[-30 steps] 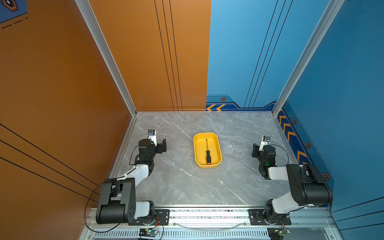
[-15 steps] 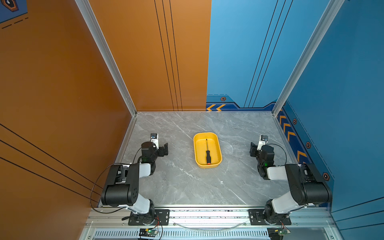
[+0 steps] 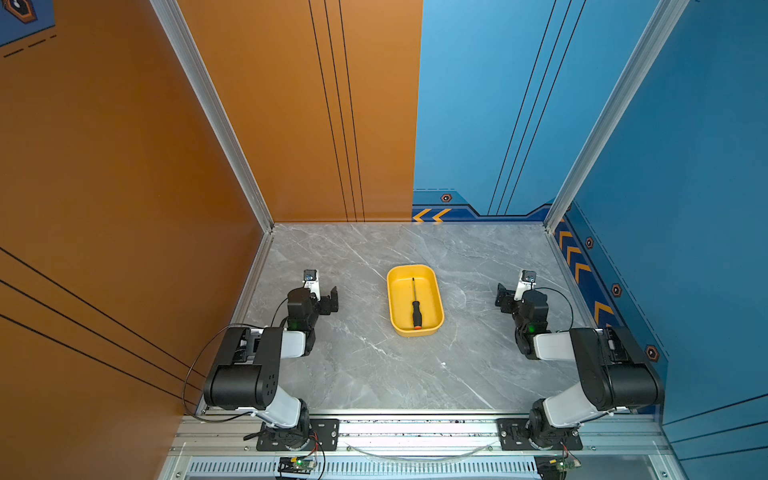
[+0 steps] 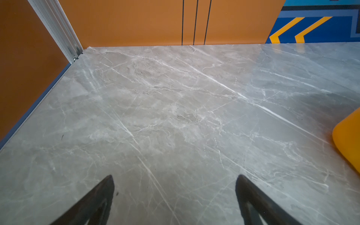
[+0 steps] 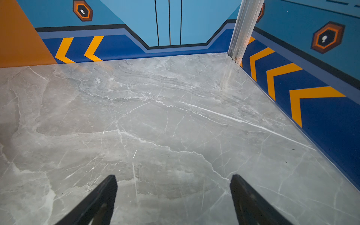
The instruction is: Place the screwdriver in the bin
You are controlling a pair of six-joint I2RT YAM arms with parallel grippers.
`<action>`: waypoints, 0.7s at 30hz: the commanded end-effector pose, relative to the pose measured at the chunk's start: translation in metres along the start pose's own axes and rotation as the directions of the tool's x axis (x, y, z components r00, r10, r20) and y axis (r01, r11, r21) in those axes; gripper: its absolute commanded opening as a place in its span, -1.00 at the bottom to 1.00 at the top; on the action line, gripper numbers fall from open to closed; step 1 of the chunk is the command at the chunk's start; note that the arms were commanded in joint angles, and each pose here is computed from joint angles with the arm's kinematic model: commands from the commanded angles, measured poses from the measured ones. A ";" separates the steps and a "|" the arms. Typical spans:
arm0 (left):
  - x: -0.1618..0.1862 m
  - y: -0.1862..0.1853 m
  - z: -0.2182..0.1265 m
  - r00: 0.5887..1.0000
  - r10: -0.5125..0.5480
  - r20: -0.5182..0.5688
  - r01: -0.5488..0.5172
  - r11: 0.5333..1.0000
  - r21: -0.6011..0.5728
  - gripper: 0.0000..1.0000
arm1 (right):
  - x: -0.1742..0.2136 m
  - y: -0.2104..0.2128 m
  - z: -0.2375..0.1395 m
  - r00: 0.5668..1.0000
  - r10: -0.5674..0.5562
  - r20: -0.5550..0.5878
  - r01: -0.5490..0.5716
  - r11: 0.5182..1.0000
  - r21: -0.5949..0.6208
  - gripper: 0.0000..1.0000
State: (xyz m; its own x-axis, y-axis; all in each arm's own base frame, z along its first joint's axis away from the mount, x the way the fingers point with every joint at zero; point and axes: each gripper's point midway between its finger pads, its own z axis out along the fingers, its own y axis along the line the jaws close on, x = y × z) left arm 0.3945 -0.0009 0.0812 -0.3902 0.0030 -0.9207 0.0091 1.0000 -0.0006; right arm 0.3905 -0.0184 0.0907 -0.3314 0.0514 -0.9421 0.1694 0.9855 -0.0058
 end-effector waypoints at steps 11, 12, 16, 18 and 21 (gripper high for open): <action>-0.008 0.006 -0.001 0.999 0.009 0.049 -0.007 0.999 -0.043 0.96 | -0.003 0.001 0.001 1.000 -0.009 0.010 0.009 1.000 0.002 0.99; -0.007 0.006 -0.001 0.999 0.010 0.047 -0.007 0.999 -0.044 0.96 | -0.004 0.001 0.001 1.000 -0.009 0.010 0.009 1.000 0.002 0.99; -0.008 0.006 -0.001 0.999 0.010 0.049 -0.008 0.999 -0.044 0.96 | -0.003 0.001 0.001 1.000 -0.009 0.010 0.009 1.000 0.002 1.00; -0.008 0.006 -0.001 0.999 0.011 0.048 -0.009 0.999 -0.043 0.96 | -0.004 0.001 0.001 1.000 -0.009 0.011 0.009 1.000 0.002 0.99; -0.008 0.006 -0.001 0.999 0.010 0.048 -0.008 0.999 -0.044 0.96 | -0.004 0.001 0.001 1.000 -0.009 0.011 0.009 1.000 0.002 0.99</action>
State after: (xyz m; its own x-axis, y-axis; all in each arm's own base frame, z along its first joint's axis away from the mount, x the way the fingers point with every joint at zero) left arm 0.3990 0.0032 0.0903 -0.3470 0.0037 -0.9379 -0.0148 0.9998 0.0094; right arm 0.3904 -0.0184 0.0907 -0.3320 0.0480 -0.9421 0.1686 0.9856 -0.0092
